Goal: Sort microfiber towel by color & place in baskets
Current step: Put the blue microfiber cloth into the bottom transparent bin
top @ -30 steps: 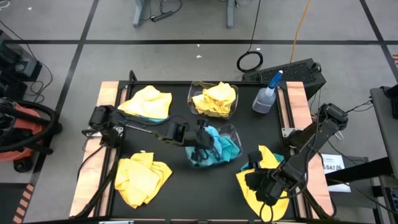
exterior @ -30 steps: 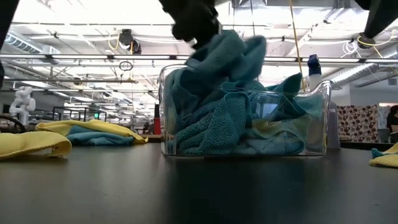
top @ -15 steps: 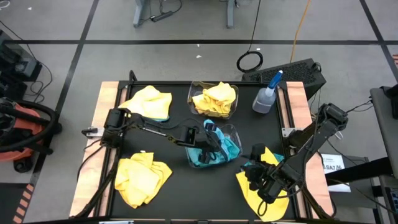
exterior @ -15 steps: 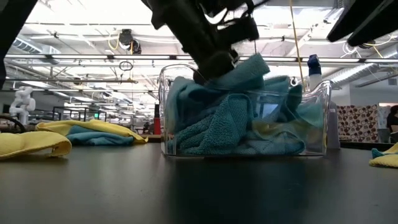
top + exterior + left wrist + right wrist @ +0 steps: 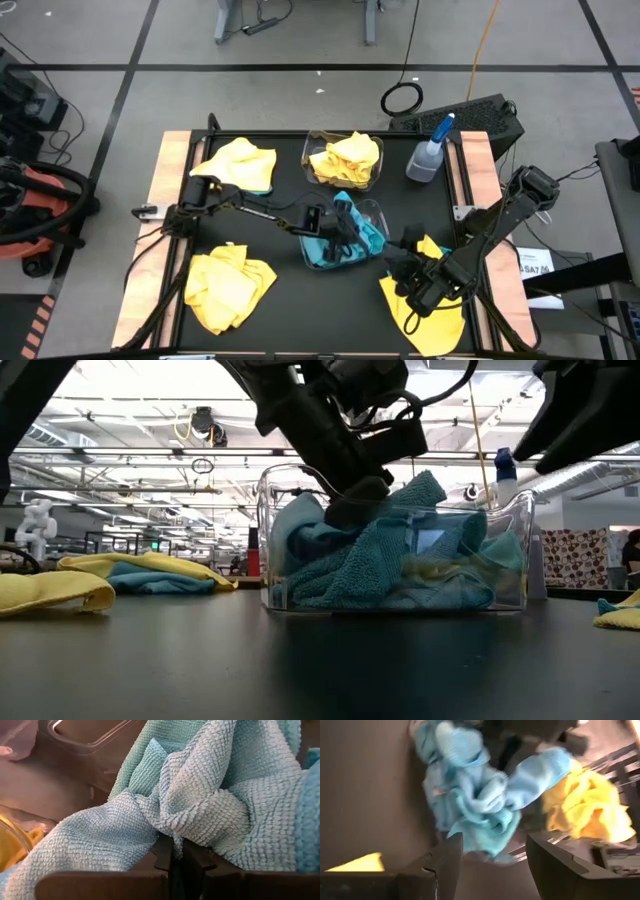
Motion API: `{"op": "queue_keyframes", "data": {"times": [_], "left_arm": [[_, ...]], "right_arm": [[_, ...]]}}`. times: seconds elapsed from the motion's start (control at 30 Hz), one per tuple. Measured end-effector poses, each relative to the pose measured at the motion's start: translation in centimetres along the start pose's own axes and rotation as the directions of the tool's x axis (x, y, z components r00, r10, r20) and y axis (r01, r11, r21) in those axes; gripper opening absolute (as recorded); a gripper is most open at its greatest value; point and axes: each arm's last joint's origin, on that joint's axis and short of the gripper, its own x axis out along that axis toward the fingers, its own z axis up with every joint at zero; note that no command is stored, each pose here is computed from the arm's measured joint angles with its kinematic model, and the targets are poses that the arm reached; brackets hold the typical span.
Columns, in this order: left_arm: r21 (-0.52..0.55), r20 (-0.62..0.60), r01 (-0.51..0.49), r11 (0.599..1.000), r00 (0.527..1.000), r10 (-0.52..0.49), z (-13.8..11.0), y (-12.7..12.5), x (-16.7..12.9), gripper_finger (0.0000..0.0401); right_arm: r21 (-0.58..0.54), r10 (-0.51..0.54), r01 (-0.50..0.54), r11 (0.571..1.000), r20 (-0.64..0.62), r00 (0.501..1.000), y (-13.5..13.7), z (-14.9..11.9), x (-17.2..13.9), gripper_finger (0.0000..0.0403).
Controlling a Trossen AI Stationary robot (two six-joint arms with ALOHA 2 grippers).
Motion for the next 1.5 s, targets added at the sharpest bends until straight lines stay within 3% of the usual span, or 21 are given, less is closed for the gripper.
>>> {"op": "queue_keyframes", "data": {"times": [0.2,0.43,0.7,1.1,1.5], "left_arm": [[-0.012,0.016,0.010,1.000,1.000,-0.010,0.0,0.3,0.0,0.0055],[-0.020,0.042,0.015,1.000,0.999,-0.015,0.3,0.5,-0.2,0.0146],[-0.043,0.082,0.010,0.999,0.997,-0.006,1.1,0.9,-2.0,0.0200],[0.019,0.227,0.014,1.000,0.974,-0.018,3.9,-0.3,-7.3,0.0207],[0.022,0.135,0.022,1.000,0.991,-0.025,2.9,-0.6,-6.3,0.0207]], "right_arm": [[0.019,0.190,-0.189,0.982,-0.109,0.976,0.9,-0.4,-0.4,0.0208],[0.076,0.397,-0.392,0.917,-0.279,0.874,2.2,-1.8,-1.9,0.0208],[0.122,0.328,-0.306,0.944,-0.427,0.842,2.1,-4.4,-3.9,0.0208],[0.158,0.267,-0.221,0.962,-0.405,0.874,2.4,-5.8,-5.5,0.0208],[0.160,0.224,-0.170,0.972,-0.428,0.876,2.4,-7.4,-4.2,0.0200]]}}
